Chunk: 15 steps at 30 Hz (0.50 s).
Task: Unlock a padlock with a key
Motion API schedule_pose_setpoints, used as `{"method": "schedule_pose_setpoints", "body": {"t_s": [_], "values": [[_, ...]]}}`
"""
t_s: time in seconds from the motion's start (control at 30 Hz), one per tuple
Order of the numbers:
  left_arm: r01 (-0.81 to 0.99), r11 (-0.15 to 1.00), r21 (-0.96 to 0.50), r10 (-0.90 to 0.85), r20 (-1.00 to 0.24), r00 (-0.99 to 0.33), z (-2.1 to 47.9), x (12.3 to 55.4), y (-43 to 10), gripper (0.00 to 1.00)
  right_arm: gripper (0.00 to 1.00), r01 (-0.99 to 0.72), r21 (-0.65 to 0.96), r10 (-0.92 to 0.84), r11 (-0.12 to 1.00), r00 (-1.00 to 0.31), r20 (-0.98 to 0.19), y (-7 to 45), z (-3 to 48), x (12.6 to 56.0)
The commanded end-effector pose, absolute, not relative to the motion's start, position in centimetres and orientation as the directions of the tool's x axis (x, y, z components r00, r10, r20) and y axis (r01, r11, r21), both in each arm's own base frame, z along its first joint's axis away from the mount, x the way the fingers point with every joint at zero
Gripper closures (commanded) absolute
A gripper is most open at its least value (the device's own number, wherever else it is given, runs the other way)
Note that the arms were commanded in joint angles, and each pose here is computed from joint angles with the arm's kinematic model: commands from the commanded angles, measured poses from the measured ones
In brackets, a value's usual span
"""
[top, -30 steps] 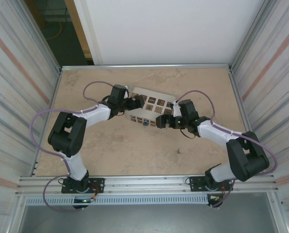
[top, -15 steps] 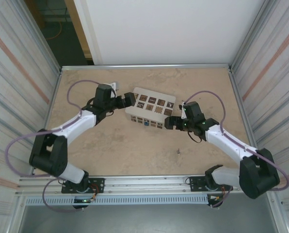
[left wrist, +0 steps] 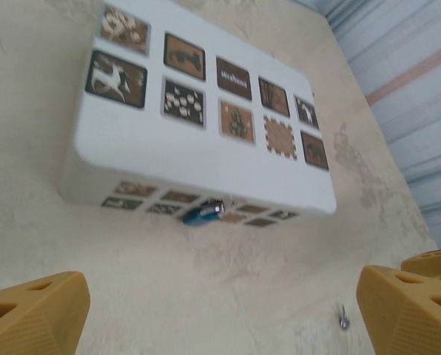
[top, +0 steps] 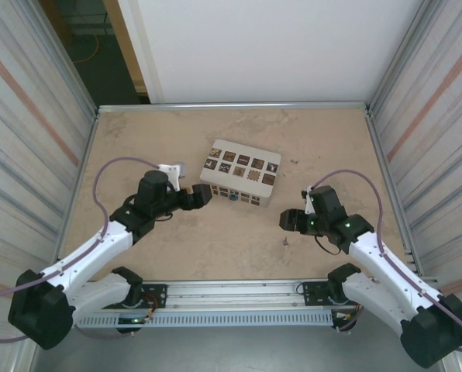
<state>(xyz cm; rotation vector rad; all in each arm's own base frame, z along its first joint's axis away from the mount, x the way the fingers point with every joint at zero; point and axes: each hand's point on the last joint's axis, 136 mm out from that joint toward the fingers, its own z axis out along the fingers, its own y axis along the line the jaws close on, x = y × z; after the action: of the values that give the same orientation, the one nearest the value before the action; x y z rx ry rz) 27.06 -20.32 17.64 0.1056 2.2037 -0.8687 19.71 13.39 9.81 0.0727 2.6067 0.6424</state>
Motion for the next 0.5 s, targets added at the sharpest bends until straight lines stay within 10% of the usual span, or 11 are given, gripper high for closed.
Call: {"method": "schedule_pose_setpoints", "body": {"t_s": [0.0, 0.47], "values": [[0.292, 0.768, -0.569, -0.199, -0.646, -0.737, 16.7, 26.1, -20.0, 0.08, 0.36, 0.011, 0.494, 0.191, 0.870, -0.929, -0.317, 13.6, 8.3, 17.8], [0.289, 0.763, -0.578, -0.203, -0.639, -0.742, 16.0, 26.1, -20.2, 0.09, 0.59, 0.103, 0.424, 0.203, 0.900, -0.959, -0.199, 12.9, 3.8, 17.3]]}}
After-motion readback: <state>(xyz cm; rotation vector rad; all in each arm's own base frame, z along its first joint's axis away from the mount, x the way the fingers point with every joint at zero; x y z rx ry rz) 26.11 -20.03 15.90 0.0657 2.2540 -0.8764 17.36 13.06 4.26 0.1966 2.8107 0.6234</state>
